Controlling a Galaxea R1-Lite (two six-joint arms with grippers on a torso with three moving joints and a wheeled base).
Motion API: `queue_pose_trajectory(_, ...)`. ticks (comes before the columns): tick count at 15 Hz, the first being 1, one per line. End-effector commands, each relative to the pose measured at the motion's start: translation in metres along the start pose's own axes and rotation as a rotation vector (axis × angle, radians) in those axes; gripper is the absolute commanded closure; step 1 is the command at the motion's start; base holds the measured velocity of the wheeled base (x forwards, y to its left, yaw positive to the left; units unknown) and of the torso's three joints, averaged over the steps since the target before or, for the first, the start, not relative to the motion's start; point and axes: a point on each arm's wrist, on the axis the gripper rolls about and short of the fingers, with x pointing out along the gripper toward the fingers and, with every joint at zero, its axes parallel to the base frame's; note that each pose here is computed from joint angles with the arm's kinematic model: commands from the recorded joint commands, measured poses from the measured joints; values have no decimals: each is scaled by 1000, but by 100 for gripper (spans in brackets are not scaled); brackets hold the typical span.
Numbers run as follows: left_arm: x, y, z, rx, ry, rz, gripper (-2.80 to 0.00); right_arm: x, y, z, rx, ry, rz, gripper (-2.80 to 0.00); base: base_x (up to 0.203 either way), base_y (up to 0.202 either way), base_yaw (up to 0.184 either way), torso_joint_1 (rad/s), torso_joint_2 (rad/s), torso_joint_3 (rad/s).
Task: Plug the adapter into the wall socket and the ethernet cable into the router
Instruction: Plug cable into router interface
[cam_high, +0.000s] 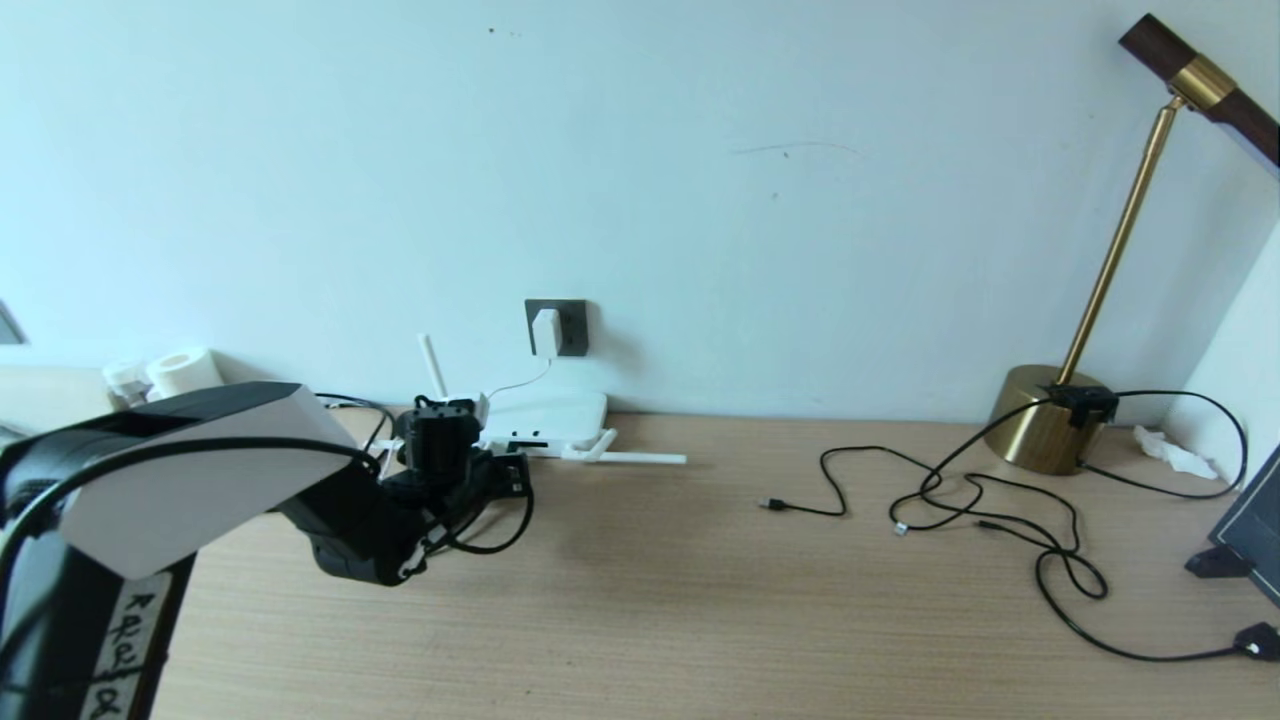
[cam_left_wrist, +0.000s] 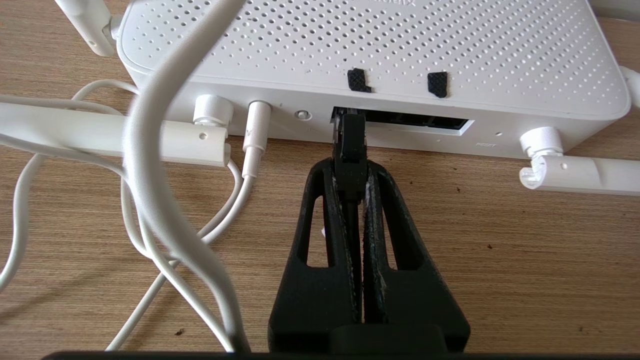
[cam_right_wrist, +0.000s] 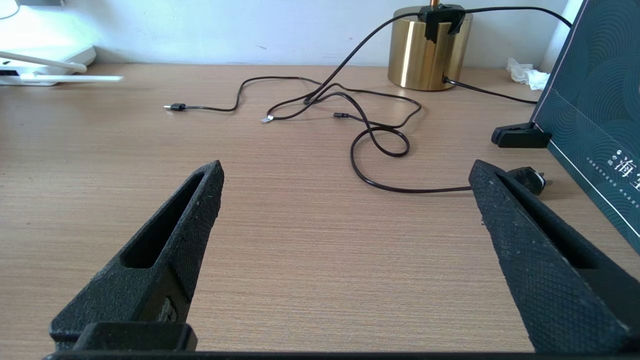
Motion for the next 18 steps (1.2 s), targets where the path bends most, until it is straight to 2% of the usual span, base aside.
queue_pose_trajectory(1, -5, -1, 6, -1, -14, -4, 0, 1, 0, -3, 0, 10, 0, -280, 0, 0, 0, 0, 0, 0)
queue_pose_trajectory(18, 1, 2, -1, -2, 2, 5, 0, 1, 0, -3, 0, 10, 0, -280, 0, 0, 0, 0, 0, 0)
